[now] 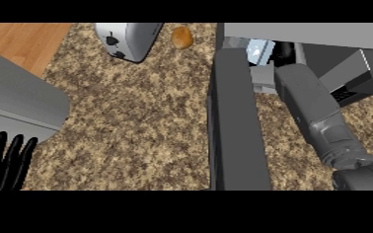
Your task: Pick up the milk, place it into the microwave and close the microwave
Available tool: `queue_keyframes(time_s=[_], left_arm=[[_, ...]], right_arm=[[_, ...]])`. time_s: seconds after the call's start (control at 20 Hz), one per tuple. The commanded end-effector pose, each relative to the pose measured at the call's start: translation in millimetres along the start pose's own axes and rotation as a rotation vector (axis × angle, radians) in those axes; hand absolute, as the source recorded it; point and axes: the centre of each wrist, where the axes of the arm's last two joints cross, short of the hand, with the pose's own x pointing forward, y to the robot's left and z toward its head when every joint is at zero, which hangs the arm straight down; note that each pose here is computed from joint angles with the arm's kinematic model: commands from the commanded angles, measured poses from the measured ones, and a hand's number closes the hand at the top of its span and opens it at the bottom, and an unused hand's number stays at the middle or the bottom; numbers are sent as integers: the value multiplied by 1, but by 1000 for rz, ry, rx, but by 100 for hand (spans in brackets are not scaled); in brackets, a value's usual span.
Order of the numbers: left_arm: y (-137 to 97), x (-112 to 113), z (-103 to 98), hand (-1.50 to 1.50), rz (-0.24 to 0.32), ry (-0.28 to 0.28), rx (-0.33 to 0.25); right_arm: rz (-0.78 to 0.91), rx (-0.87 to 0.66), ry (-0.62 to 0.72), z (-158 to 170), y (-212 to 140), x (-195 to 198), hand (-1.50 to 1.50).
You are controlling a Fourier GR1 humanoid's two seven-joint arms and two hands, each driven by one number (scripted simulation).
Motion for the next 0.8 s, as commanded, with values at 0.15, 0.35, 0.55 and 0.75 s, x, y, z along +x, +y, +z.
queue_keyframes(time_s=[0.15, 0.35, 0.55, 0.75], left_arm=[[-2, -1, -7, -150, -35, 1, -17], [-5, -1, -11, -150, -53, -2, -42], [-9, 0, -17, -150, -74, -8, -61], [-8, -3, -22, -150, -85, 11, -77]], right_arm=[[103, -228, 106, -9, -6, 5, 150], [222, -265, 63, -11, -16, 4, 150], [389, -270, 16, -9, -15, 2, -150], [421, -275, 36, -14, -11, 8, -150]])
